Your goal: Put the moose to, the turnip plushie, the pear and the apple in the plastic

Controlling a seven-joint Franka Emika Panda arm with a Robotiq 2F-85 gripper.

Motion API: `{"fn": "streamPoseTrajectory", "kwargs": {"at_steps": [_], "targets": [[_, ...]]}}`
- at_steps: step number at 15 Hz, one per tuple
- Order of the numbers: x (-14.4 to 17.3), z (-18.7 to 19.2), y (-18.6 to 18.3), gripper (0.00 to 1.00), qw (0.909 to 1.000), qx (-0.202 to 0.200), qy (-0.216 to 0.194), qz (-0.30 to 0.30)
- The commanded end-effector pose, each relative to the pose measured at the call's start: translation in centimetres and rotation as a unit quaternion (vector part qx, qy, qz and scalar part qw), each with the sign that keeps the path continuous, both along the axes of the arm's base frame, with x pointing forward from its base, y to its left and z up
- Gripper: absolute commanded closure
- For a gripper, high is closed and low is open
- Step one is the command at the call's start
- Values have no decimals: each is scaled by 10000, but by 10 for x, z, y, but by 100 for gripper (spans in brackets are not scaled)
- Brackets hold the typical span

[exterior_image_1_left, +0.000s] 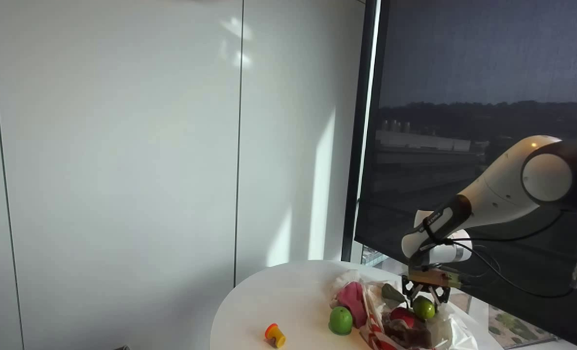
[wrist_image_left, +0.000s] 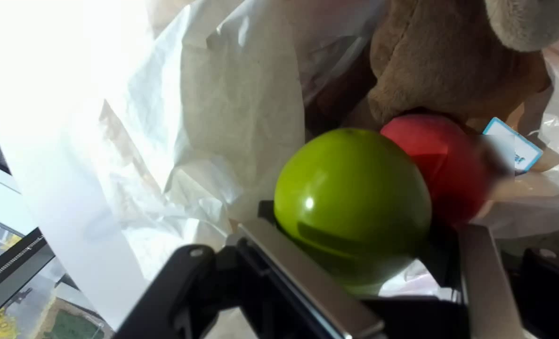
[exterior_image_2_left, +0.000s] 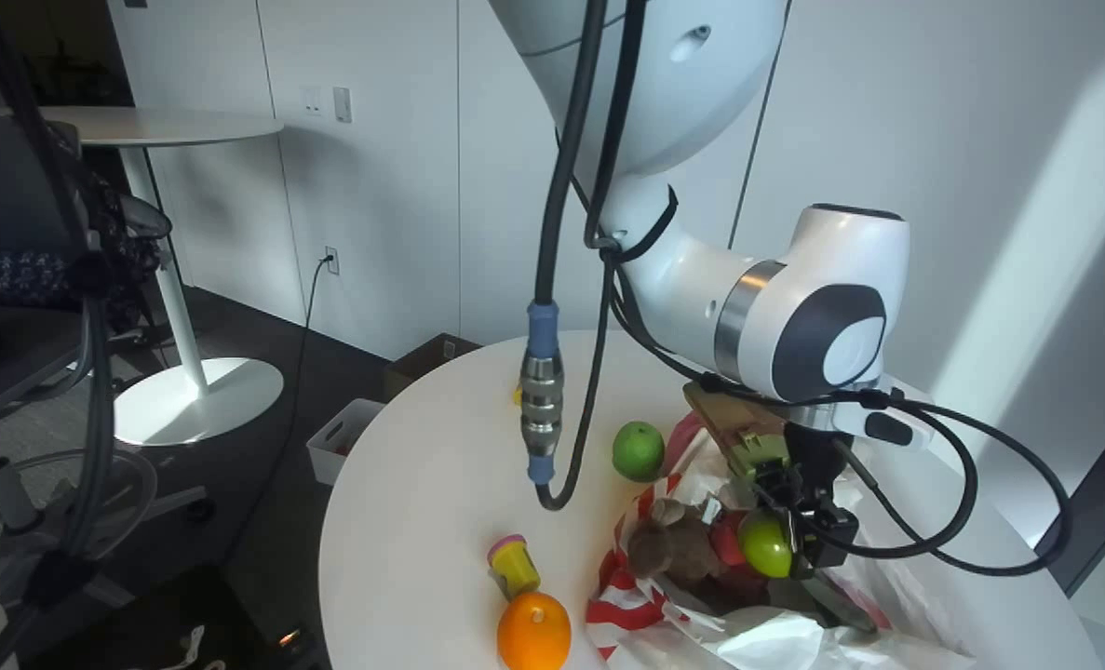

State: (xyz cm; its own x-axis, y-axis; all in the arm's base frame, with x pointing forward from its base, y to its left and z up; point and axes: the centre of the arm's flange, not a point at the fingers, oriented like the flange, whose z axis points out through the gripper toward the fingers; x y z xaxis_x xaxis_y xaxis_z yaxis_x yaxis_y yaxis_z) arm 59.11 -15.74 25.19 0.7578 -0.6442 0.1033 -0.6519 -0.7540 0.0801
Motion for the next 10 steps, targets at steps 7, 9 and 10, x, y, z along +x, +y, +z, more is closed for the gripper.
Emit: {"fn": "streamPoseTrajectory", "kwargs": {"at_steps": [7,9,10], "targets": [[47,-47,7,0,9948,-453,-550,-726],[33,-33,21,0,9917,-624,-846,-738],[28,-26,27,0,9901,-698,-958,-750]]}}
